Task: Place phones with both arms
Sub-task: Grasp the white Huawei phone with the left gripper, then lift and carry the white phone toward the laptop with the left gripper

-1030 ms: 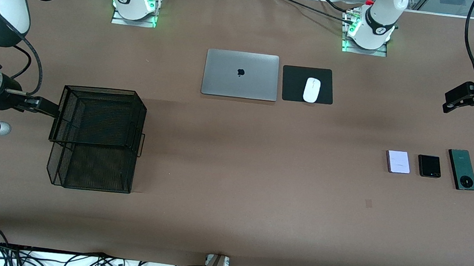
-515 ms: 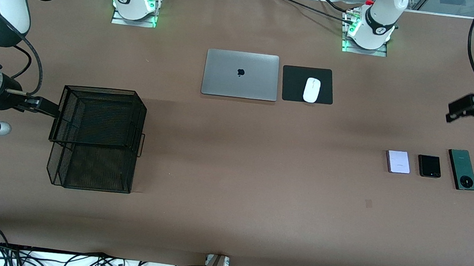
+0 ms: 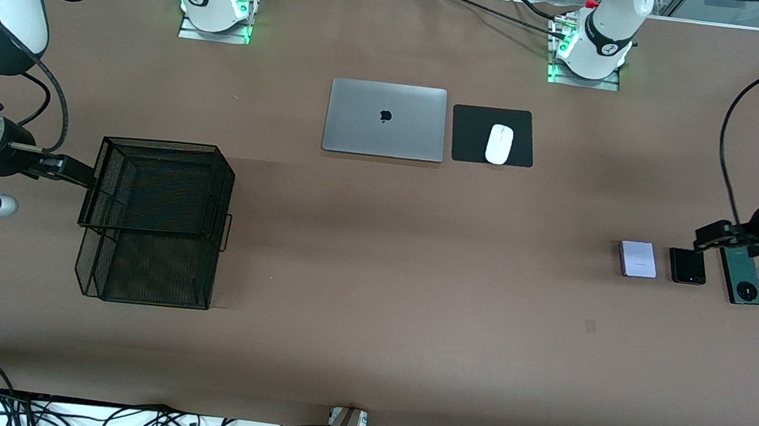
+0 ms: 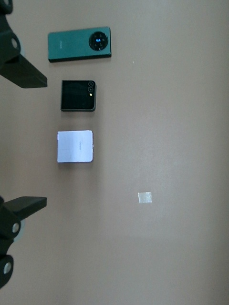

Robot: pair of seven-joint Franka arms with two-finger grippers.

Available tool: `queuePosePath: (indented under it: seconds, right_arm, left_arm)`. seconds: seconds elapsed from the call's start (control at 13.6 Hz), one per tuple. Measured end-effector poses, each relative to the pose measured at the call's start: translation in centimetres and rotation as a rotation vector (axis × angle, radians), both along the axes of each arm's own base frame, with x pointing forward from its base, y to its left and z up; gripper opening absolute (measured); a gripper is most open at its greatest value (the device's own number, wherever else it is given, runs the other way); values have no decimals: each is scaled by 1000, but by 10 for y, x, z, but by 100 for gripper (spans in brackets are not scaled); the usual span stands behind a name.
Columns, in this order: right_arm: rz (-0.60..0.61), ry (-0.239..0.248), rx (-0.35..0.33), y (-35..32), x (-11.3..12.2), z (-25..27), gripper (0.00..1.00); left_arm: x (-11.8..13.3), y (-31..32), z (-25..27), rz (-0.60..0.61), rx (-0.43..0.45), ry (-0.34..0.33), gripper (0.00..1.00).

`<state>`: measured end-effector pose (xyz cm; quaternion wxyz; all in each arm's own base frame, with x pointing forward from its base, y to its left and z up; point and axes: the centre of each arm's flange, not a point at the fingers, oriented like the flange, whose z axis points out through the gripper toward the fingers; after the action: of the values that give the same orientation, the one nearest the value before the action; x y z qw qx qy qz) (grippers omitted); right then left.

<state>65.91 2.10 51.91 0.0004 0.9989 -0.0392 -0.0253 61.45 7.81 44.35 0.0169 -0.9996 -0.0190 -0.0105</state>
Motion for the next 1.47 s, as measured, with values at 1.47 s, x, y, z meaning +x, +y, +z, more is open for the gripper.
queuePosePath:
  seconds: [1.47]
  right_arm:
    - [-1, 3, 0, 0, 0, 0, 100]
  left_arm:
    - [-60, 29, -257, 30, -5, -144, 100]
